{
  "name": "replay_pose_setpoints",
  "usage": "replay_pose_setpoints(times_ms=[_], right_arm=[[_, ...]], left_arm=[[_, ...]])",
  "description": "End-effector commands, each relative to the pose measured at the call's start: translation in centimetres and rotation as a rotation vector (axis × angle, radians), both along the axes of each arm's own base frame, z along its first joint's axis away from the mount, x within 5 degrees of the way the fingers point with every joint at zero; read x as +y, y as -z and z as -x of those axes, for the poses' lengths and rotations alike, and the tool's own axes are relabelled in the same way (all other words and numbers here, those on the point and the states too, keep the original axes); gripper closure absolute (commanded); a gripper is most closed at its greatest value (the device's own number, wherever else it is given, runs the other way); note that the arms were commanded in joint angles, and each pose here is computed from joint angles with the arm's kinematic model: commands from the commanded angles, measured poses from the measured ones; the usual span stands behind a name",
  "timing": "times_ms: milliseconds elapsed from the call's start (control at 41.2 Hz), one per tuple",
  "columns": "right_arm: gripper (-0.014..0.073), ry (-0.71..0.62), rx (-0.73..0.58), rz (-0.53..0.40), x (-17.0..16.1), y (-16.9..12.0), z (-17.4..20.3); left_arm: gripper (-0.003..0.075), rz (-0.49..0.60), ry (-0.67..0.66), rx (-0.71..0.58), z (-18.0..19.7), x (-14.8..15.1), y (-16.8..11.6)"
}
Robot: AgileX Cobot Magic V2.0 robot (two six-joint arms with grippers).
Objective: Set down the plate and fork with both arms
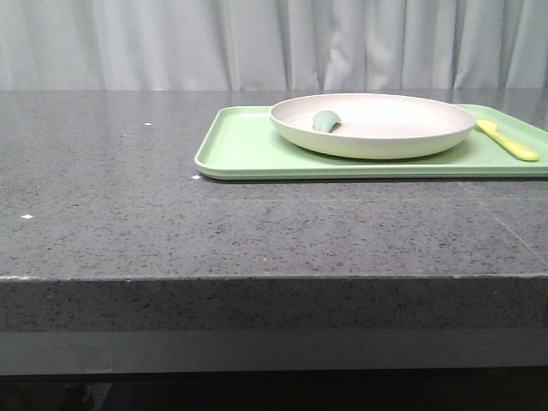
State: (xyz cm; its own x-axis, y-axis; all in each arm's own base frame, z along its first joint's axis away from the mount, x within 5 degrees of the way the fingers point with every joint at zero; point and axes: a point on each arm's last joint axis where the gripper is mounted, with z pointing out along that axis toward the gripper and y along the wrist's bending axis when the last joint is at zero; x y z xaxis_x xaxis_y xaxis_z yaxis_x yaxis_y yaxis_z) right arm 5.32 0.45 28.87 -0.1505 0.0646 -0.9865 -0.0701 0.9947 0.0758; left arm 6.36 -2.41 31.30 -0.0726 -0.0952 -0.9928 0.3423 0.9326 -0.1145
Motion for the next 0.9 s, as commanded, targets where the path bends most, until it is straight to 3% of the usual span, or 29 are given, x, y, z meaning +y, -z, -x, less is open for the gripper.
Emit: replay_pose_setpoints(times_ms=[0,194,583,874], right_arm=[[0.0661,0.003,-0.094,0.008,0.0,-1.5,0.0],[0.0661,0.003,-0.094,0.008,0.0,-1.5,0.0],[0.0661,0.003,-0.094,0.008,0.0,-1.5,0.0],[0.0661,0.003,-0.093,0.008,0.0,-1.5,0.0]], left_arm=[[0.0738,0.032,-0.006,-0.085,0.0,0.1,-1.5],[0.0738,0.029,-0.013,-0.078,0.0,0.1,-0.5],[0.0738,0.024,-0.250,-0.080,1.8,1.9,7.3],[0.0738,0.000,-0.321,0.033,0.9,2.2,11.7]])
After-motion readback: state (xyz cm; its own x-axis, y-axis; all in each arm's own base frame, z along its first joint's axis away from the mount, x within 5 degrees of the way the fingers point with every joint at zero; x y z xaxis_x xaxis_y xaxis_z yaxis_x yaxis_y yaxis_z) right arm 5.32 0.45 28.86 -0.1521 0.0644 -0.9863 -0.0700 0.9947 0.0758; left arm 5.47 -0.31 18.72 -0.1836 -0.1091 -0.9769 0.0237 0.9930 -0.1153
